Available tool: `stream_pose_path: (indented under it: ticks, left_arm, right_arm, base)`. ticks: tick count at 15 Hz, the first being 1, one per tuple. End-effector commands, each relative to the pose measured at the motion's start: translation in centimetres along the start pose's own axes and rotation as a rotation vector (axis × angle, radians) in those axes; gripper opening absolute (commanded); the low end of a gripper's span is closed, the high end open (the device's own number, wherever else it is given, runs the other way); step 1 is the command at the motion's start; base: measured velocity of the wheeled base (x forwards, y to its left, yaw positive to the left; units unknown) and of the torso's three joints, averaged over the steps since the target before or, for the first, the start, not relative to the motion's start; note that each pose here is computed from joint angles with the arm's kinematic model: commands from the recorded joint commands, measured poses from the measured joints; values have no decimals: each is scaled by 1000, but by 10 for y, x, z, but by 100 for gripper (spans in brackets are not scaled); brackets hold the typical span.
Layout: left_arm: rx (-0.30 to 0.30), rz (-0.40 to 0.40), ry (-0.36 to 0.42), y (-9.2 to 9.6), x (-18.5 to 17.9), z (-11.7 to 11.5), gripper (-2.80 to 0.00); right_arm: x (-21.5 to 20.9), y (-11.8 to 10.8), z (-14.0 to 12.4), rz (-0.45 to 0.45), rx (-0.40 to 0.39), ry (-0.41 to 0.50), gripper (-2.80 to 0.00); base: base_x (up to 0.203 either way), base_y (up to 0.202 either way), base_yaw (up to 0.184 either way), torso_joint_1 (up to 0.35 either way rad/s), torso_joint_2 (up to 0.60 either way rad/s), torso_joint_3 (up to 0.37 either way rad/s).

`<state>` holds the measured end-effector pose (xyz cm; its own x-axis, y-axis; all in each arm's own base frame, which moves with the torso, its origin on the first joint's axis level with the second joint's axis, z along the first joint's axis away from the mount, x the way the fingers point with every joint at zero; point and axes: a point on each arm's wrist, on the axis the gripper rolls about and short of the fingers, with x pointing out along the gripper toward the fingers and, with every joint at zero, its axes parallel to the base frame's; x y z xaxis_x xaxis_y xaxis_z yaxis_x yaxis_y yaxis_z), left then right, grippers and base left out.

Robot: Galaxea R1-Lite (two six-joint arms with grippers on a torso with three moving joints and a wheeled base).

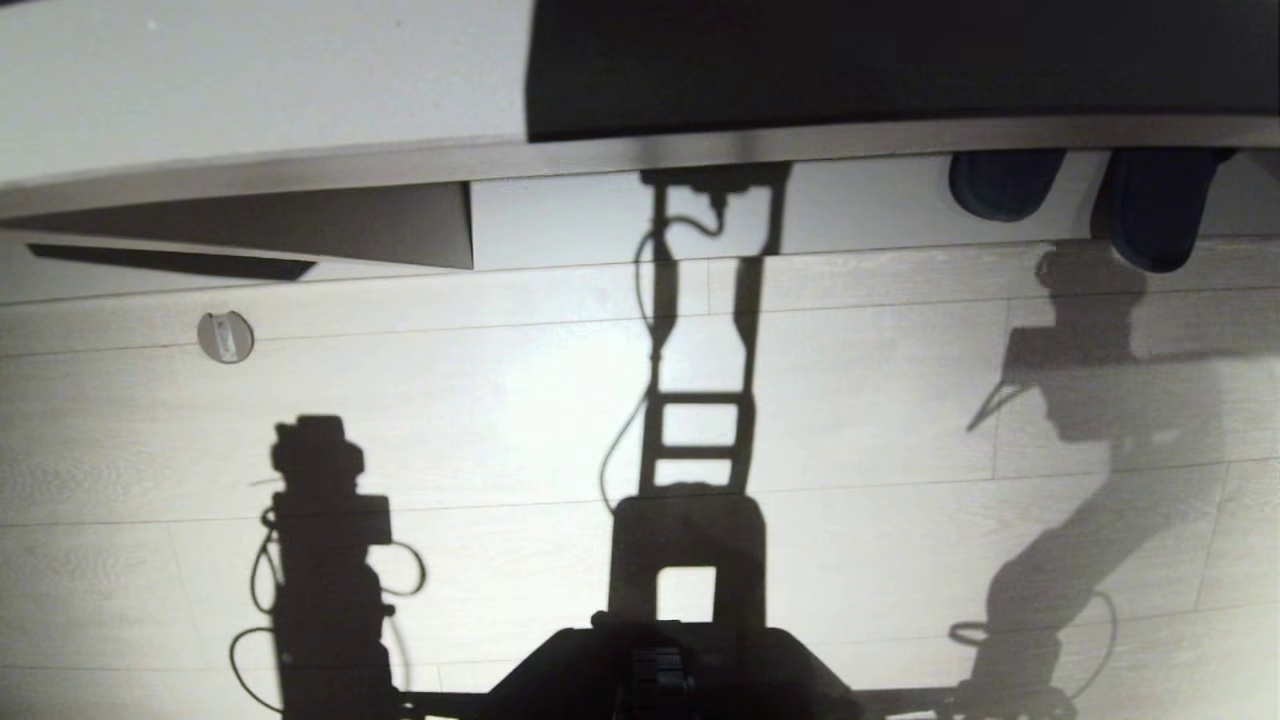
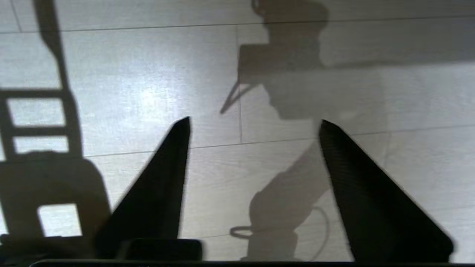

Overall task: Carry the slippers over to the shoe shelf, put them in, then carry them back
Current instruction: Pick up the slippers in the shoe cabinet

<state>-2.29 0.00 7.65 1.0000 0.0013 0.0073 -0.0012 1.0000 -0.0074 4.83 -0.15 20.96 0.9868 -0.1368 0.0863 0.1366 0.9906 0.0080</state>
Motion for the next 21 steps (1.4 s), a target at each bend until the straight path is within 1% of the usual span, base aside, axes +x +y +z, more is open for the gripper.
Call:
stream_pose_path:
  ticks: [1,4,6,8,10,13,14,16,17,18,21]
  left_arm:
    - [0,0,0,0,0,0,-280]
    - [0,0,0,0,0,0,-280]
    - [0,0,0,0,0,0,-280]
    - [0,0,0,0,0,0,-280]
    - [0,0,0,0,0,0,-280]
    - [0,0,0,0,0,0,-280]
    - [0,0,0,0,0,0,-280]
    - [0,0,0,0,0,0,-280]
    - [0,0,0,0,0,0,-280]
    - [0,0,0,0,0,0,-280]
    - [0,0,0,0,0,0,-280]
  right_arm:
    - [-14,-3,-6,-1,4,-19,-280]
    - [-27,-5,-25,-9,-3,-19,-280]
    - [-31,-6,-30,-16,-6,-21,-280]
    - [-38,-8,-39,-53,-9,-32,-280]
    - [-42,-8,-46,-61,-18,-22,-280]
    - [-59,-10,-69,-66,-25,-20,-280]
    - [-62,-11,-76,-58,-28,-15,-280]
    - [-65,-11,-87,7,-41,-2,-280]
    - [-65,-10,-91,12,-47,4,-280]
    - [-65,-10,-101,18,-54,28,-280]
    - [-72,-10,-110,68,-55,28,-280]
  base:
    - [0,0,0,0,0,0]
    - [0,0,0,0,0,0]
    - [0,0,0,0,0,0]
    - [0,0,0,0,0,0]
    - [0,0,0,0,0,0]
    - [0,0,0,0,0,0]
    - [0,0,0,0,0,0]
    - [0,0,0,0,0,0]
    - [0,0,0,0,0,0]
    - [0,0,0,0,0,0]
    - [0,0,0,0,0,0]
